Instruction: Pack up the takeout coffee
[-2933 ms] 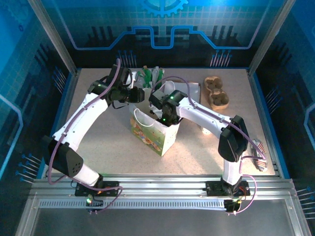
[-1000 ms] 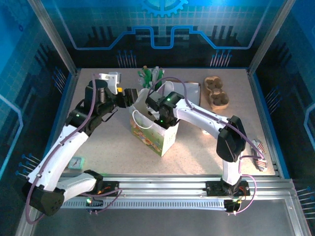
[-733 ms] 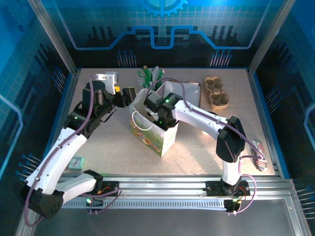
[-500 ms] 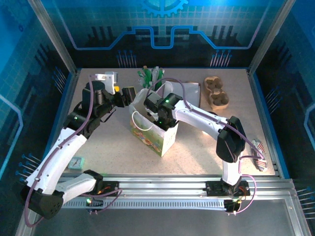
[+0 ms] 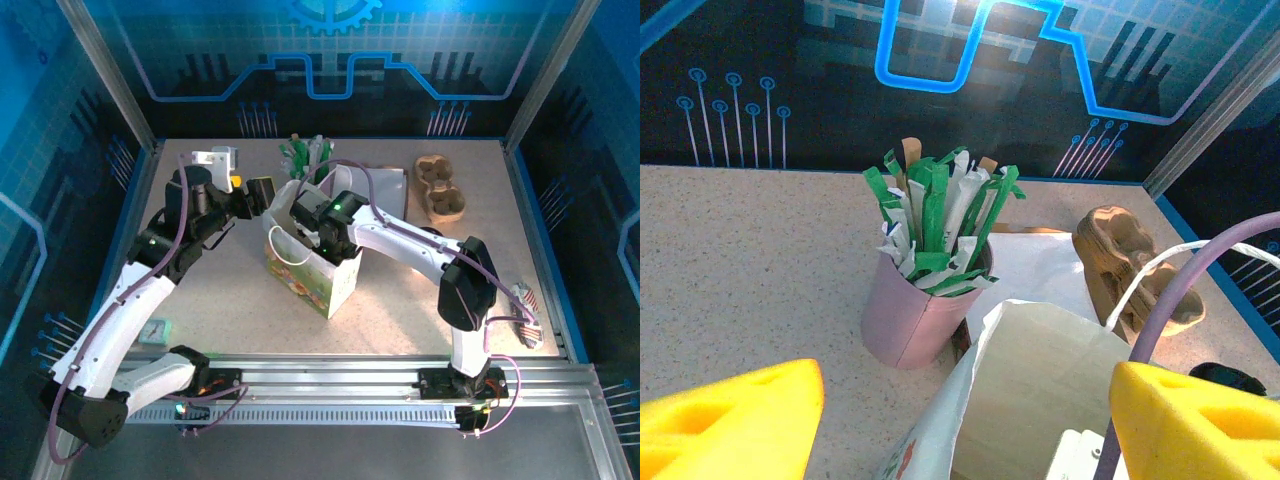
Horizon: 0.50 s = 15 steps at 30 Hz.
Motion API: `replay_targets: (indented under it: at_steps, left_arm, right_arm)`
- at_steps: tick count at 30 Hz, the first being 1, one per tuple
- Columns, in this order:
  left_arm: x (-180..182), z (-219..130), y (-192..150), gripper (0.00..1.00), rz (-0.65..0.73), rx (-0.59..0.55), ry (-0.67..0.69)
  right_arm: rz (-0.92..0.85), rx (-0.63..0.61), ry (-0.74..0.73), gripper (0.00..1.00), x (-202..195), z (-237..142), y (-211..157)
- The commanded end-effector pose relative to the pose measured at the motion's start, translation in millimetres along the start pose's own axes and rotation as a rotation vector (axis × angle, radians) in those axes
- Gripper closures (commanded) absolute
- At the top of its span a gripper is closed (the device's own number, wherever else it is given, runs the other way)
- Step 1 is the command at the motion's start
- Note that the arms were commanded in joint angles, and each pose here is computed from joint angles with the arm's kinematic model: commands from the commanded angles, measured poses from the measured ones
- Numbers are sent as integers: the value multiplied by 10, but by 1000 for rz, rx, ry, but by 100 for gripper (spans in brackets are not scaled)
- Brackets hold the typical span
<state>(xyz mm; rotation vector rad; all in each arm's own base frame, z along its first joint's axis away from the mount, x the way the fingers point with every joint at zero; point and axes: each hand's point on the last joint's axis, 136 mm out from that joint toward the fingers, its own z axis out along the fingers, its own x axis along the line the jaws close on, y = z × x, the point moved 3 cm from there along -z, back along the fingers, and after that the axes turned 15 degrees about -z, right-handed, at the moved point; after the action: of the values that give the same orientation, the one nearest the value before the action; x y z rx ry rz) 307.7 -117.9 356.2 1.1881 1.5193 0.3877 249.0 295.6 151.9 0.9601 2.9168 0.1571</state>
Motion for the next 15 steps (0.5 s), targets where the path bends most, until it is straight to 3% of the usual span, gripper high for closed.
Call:
replay_targets:
  at_steps: [1, 15]
  left_arm:
    - [9, -33, 57, 24, -1, -39, -3]
    - [15, -24, 60, 23, 0, -37, 0]
  right_arm:
    - [-37, 256, 63, 30, 250, 684, -336]
    - [-51, 207, 43, 16, 252, 448, -268]
